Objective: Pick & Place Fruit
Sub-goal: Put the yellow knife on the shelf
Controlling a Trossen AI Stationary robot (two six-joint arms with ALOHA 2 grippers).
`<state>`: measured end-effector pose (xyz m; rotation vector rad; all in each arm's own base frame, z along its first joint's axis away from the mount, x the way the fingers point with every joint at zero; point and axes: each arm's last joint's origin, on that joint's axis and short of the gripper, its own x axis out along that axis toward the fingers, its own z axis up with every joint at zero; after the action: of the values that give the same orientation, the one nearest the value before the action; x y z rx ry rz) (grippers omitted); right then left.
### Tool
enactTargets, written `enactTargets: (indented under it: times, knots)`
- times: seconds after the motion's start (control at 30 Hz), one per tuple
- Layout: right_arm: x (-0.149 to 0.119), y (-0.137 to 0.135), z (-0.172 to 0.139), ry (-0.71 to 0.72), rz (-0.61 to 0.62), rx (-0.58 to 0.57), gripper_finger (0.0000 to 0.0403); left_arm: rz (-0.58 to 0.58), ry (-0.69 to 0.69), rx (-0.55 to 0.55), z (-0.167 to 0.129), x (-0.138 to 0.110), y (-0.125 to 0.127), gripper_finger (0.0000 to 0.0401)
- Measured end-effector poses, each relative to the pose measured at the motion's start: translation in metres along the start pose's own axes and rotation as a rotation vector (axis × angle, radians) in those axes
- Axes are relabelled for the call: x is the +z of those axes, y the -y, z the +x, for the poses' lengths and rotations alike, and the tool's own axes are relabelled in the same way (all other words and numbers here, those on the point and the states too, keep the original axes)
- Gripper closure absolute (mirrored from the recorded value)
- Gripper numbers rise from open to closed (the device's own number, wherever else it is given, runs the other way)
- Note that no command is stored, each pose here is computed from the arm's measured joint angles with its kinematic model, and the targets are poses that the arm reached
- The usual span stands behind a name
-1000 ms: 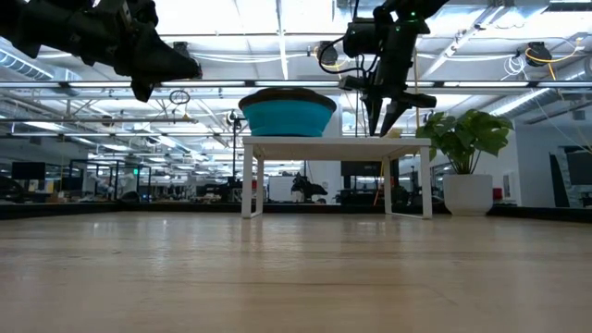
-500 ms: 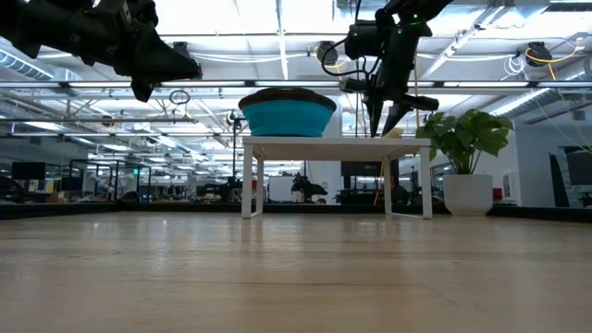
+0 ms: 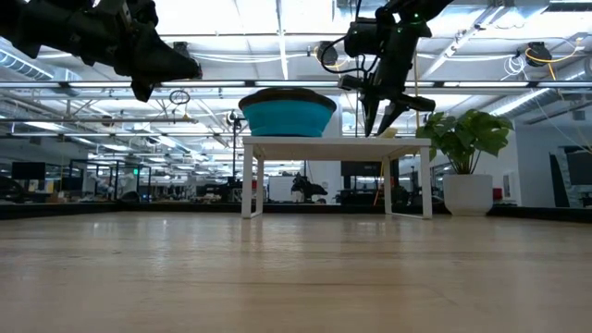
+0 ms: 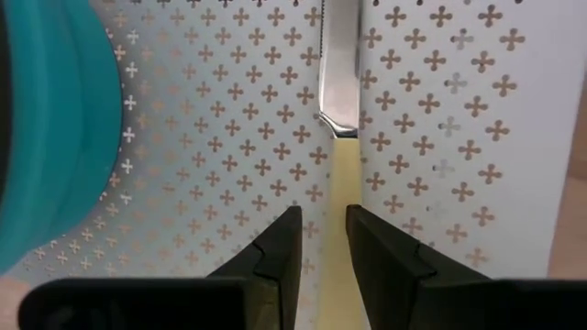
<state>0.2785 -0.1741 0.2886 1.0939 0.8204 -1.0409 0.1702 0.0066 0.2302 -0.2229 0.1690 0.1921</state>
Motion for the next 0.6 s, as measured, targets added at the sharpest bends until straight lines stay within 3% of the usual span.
enactTargets:
  times: [0.3,0.6]
  knots:
    - [-0.001,0.003,-0.015,0.032,-0.005,0.023,0.0316,0.008,0.0,0.0,0.0,0.0,0.0,0.0375]
    - [-0.01,0.008,-0.021,0.001,-0.025,-0.041,0.0316,0.008,0.0,0.0,0.0,0.0,0.0,0.0375]
